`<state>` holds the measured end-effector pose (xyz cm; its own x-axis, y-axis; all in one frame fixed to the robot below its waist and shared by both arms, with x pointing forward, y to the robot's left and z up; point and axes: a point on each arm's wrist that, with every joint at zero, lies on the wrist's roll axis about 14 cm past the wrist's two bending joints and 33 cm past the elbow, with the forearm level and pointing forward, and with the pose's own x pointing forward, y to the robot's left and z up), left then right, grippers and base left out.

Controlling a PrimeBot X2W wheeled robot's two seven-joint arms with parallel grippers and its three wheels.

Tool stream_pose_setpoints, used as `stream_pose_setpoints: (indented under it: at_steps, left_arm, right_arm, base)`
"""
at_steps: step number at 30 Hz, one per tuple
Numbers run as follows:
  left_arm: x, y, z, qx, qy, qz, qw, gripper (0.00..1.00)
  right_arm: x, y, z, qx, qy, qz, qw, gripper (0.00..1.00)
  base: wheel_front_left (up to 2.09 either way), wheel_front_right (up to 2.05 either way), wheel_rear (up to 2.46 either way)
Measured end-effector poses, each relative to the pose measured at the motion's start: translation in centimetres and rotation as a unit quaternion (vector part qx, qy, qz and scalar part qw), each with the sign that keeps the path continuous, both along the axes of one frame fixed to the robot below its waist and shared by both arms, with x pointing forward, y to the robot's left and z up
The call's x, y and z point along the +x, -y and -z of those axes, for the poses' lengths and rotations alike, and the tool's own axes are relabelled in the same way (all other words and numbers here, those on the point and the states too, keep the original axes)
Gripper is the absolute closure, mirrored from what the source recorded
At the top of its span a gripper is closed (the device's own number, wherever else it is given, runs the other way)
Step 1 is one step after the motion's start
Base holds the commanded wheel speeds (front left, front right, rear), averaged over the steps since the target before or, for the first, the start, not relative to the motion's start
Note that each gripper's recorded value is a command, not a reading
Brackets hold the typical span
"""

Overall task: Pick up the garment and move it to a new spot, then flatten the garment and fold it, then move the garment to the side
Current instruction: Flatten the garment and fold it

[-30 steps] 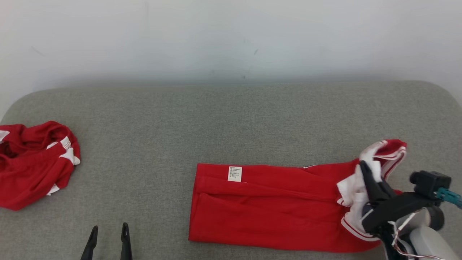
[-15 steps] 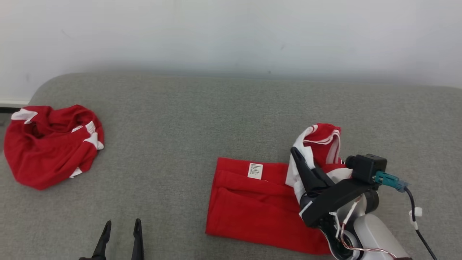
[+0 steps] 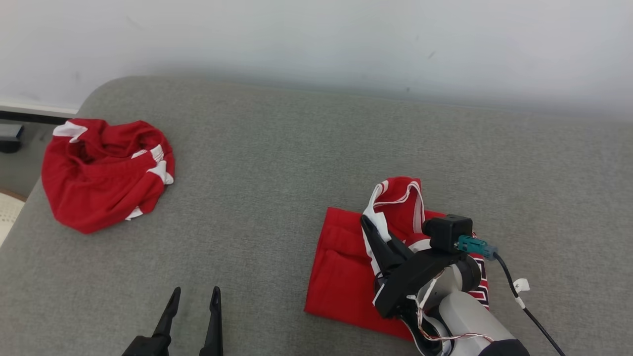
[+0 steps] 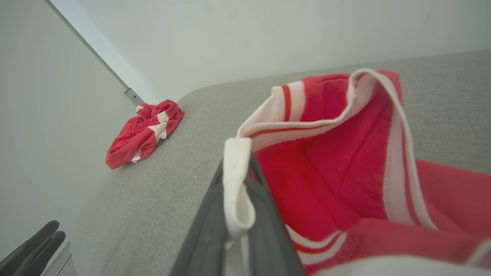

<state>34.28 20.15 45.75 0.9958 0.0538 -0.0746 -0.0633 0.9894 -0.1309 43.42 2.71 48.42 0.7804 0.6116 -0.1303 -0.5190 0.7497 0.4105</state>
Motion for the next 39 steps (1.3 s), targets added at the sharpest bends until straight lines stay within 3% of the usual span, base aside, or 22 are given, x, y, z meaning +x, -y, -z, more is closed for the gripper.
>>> stream_pose_setpoints:
  at_steps: [12, 14, 15, 16, 28, 33, 39]
  left_arm:
    - [-0.6, -0.8, 0.1, -0.003, -0.003, -0.015, 1.0, 0.0]
    - [-0.7, -0.8, 0.2, -0.003, -0.004, -0.017, 1.0, 0.0]
    - [-0.8, -0.9, 0.1, -0.003, -0.004, -0.017, 1.0, 0.0]
    - [-0.8, -0.9, 0.1, -0.003, -0.003, -0.018, 1.0, 0.0]
    - [-0.9, -0.8, 0.1, -0.006, 0.0, -0.013, 1.0, 0.0]
    - [-0.9, -0.5, -0.1, -0.003, 0.003, -0.008, 1.0, 0.0]
    - [-1.3, -0.7, -0.3, 0.003, 0.006, -0.008, 1.0, 0.0]
  right_arm:
    - [-0.8, -3.3, 2.6, -0.007, -0.016, -0.04, 0.999, 1.0]
    - [-0.9, -3.4, 2.9, -0.004, -0.022, -0.039, 0.999, 0.51]
    - [-1.0, -3.5, 3.0, -0.002, -0.023, -0.041, 0.999, 0.51]
    - [-1.1, -3.8, 2.8, 0.001, -0.023, -0.044, 0.999, 0.0]
    - [0.1, -3.4, -3.1, 0.059, 0.055, -0.024, 0.996, 0.0]
    - [1.5, 1.3, -5.6, 0.055, 0.116, 0.028, 0.991, 0.0]
    - [-0.1, 8.2, -2.7, 0.009, 0.11, 0.097, 0.989, 0.0]
  base:
    - [0.0, 0.0, 0.0]
    - [0.0, 0.0, 0.0]
    - [0.0, 0.0, 0.0]
    - [0.0, 0.0, 0.0]
    - [0.0, 0.0, 0.0]
    - [0.0, 0.0, 0.0]
    - [0.0, 0.0, 0.0]
